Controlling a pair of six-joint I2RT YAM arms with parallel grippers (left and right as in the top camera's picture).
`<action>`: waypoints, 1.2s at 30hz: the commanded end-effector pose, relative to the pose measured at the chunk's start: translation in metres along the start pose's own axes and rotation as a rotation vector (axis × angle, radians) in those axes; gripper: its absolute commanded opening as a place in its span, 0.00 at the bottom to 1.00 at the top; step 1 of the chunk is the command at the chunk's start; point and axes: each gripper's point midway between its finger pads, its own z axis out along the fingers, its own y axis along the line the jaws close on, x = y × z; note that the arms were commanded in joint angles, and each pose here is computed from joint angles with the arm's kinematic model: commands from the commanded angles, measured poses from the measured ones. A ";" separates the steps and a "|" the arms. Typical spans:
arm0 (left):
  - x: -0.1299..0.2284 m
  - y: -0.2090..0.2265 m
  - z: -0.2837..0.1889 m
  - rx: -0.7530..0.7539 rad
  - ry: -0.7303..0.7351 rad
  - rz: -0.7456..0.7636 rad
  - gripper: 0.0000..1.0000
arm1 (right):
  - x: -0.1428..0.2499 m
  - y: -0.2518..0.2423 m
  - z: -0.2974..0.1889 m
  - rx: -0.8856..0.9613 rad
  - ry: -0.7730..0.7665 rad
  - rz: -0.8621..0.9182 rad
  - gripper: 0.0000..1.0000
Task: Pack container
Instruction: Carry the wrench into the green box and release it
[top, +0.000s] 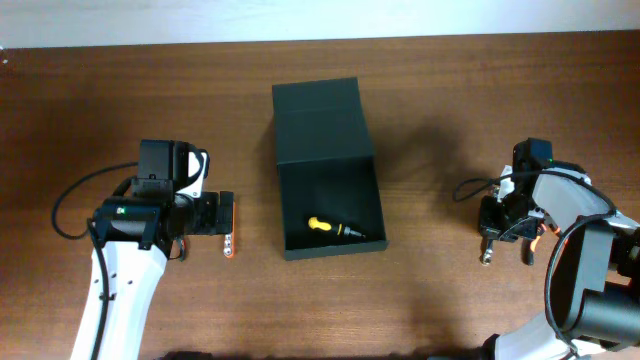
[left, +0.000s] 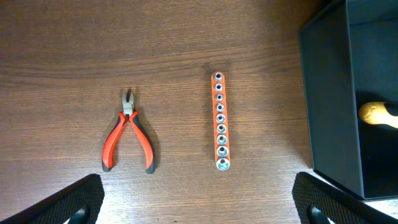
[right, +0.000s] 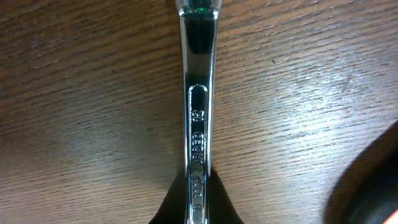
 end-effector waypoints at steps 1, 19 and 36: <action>-0.005 0.001 -0.004 -0.006 -0.016 -0.005 0.99 | 0.006 0.003 0.023 -0.028 0.055 0.009 0.04; -0.014 0.001 -0.004 -0.007 -0.050 -0.008 0.99 | -0.049 0.071 -0.109 -0.117 -0.126 -0.300 0.04; -0.014 0.001 -0.004 -0.007 -0.054 -0.008 0.99 | 0.072 0.301 -0.170 -0.149 -0.269 -1.549 0.04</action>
